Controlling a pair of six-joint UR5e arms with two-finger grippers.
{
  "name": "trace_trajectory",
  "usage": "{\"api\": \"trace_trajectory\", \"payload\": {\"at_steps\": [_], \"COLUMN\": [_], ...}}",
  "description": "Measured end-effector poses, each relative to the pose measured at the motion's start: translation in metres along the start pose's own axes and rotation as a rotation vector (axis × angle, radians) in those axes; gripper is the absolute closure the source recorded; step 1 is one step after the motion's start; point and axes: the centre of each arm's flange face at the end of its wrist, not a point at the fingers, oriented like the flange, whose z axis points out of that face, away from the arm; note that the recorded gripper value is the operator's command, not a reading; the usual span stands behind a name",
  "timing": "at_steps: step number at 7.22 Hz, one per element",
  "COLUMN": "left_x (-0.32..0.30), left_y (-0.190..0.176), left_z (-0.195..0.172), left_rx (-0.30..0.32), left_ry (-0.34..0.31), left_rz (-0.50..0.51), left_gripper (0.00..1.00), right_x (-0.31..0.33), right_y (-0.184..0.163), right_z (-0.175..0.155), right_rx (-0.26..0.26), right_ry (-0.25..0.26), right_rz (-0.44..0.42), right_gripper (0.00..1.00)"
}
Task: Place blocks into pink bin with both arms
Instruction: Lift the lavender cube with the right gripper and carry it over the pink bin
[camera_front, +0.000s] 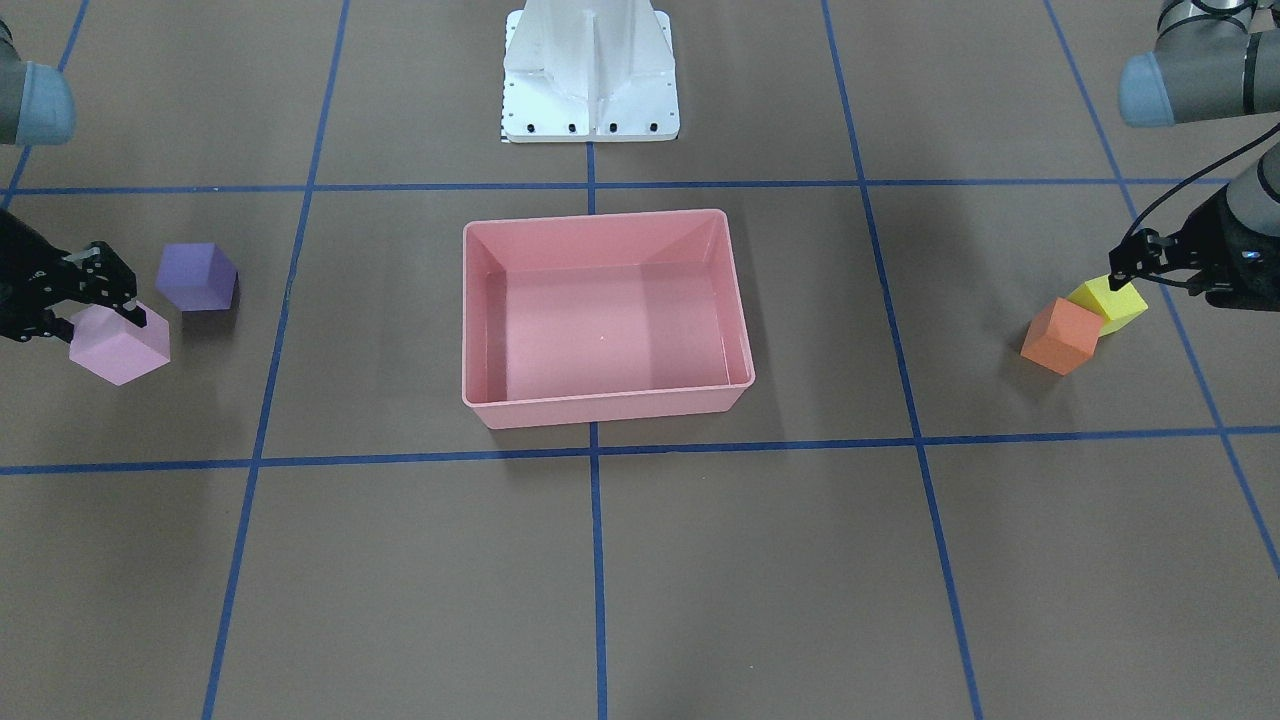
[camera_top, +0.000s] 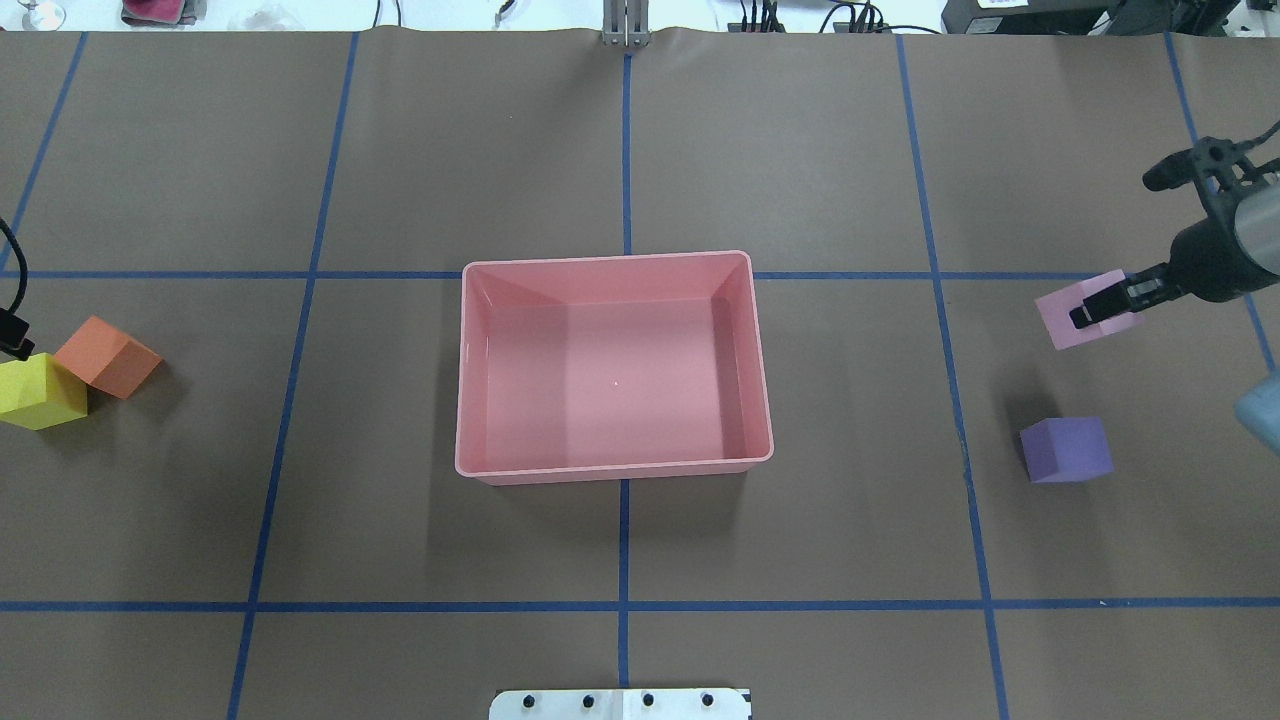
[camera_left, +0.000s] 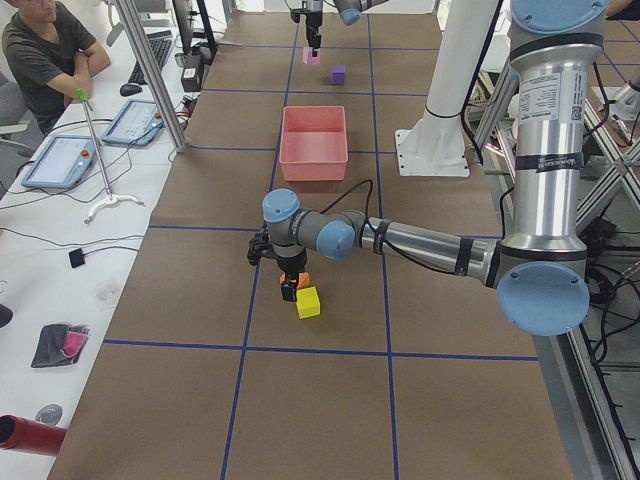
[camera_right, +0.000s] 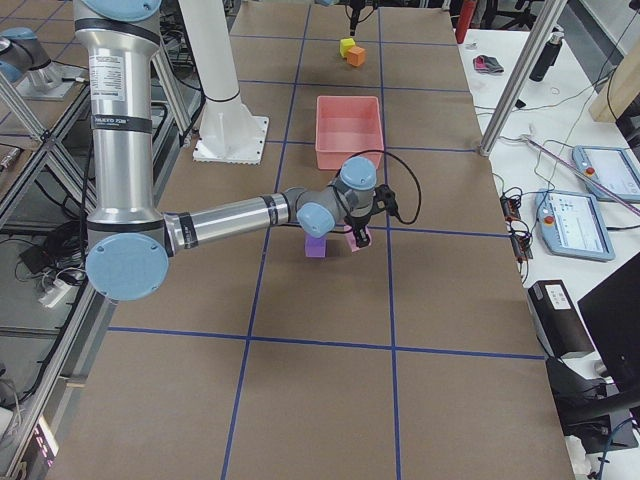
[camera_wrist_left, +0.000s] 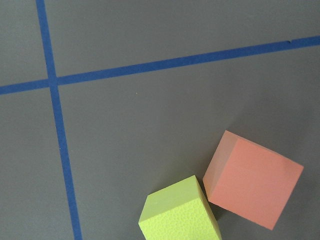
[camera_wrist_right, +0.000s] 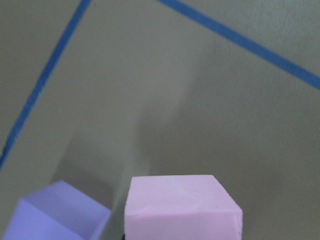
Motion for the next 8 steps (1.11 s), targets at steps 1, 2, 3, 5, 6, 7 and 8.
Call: {"api": "trace_trajectory", "payload": {"at_steps": [1, 2, 3, 5, 6, 7, 8], "left_x": [0.007, 0.017, 0.029, 0.043, 0.044, 0.044, 0.044], "left_y": [-0.003, -0.01, -0.017, -0.028, -0.03, -0.031, -0.032], "left_z": [0.0, -0.001, 0.002, 0.014, 0.017, 0.018, 0.019], "left_rx": [0.027, 0.064, 0.089, 0.126, 0.138, 0.143, 0.145], "left_ry": [0.013, 0.03, 0.047, 0.073, 0.08, 0.082, 0.084], "left_rz": [0.035, 0.078, 0.121, 0.198, 0.218, 0.227, 0.229], "left_gripper": [0.03, 0.03, 0.03, 0.03, 0.03, 0.03, 0.03], "right_x": [-0.033, -0.072, -0.112, -0.197, -0.246, -0.295, -0.331], "right_y": [-0.014, -0.018, -0.014, -0.003, -0.007, -0.015, -0.022], "right_z": [-0.01, -0.013, -0.008, 0.014, 0.021, 0.02, 0.017], "right_rx": [0.016, 0.018, 0.014, 0.007, -0.001, -0.007, -0.006], "right_ry": [-0.021, -0.044, -0.06, -0.069, -0.051, -0.022, -0.001], "right_rz": [0.069, 0.139, 0.203, 0.323, 0.374, 0.398, 0.405], "right_gripper": [1.0, 1.0, 1.0, 1.0, 1.0, 1.0, 1.0]}}
